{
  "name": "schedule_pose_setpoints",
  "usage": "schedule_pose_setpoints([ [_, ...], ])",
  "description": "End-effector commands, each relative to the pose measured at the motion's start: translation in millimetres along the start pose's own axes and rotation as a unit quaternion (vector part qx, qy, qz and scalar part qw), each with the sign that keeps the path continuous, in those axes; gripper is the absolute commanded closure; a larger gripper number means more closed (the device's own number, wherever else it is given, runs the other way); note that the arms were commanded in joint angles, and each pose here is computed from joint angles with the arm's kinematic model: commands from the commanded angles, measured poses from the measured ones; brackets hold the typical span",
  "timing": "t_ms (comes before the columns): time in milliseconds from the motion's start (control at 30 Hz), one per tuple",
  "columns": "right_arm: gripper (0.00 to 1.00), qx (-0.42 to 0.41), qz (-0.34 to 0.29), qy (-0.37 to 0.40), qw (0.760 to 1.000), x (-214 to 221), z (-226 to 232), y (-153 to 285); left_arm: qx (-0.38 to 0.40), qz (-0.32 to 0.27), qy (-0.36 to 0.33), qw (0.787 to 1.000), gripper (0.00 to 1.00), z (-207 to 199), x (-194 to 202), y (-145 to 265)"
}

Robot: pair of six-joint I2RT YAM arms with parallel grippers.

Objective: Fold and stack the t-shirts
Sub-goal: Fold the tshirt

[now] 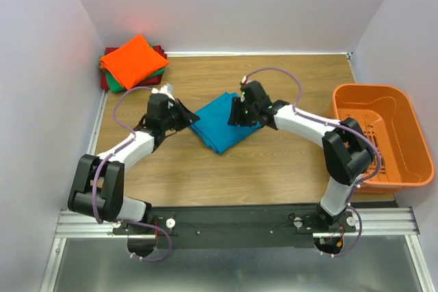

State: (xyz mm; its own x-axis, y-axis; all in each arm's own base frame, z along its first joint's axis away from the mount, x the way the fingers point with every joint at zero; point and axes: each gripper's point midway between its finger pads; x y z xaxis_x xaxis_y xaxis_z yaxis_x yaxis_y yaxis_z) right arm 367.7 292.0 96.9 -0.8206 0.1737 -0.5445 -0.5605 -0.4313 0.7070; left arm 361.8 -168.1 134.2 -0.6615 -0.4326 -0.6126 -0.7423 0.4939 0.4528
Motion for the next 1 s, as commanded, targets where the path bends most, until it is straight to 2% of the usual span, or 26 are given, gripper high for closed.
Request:
schedule_pose_setpoints([
  [0, 0.46, -0.01, 0.029, 0.007, 1.0, 39, 6, -16, -0.002, 0.032, 0.007, 0.999, 0.85, 3, 38, -17],
  [167, 0.47, 0.029, 0.061, -0.007, 0.998, 76, -17, -30, -0.022, 0.084, 0.024, 0.996, 0.9, 24, 83, -34],
  [333, 0.47, 0.032, 0.077, -0.031, 0.996, 98, -19, -31, -0.021, 0.102, 0.049, 0.993, 0.91, 38, 104, -39],
  [500, 0.47, 0.006, 0.091, -0.056, 0.994, 119, 4, -26, -0.017, 0.09, 0.025, 0.995, 0.9, 36, 77, -50],
  [700, 0.46, -0.053, 0.064, -0.095, 0.992, 102, 36, -8, -0.01, 0.065, -0.002, 0.998, 0.86, 21, 26, -51],
  [833, 0.44, -0.078, 0.041, -0.087, 0.992, 79, 44, 14, -0.008, 0.052, -0.038, 0.998, 0.73, 7, 6, -37],
  [900, 0.43, -0.098, 0.013, -0.086, 0.991, 59, 53, 34, -0.004, 0.038, -0.051, 0.998, 0.56, 0, -2, -25],
  [967, 0.42, -0.098, -0.002, -0.078, 0.992, 47, 53, 46, -0.002, 0.034, -0.056, 0.998, 0.46, -2, 1, -16],
])
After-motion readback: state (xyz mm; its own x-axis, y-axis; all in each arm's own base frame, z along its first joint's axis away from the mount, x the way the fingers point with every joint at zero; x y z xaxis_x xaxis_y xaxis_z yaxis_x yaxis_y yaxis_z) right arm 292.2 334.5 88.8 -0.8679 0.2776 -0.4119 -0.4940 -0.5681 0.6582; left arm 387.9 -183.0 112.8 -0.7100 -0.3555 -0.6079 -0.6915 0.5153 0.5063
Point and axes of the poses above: each gripper's point midway between its finger pads, its own y axis back along the fingers, its own z axis along the line the jaws close on, x = y × z, and after that the axes turned 8 degrees about -y, right-handed
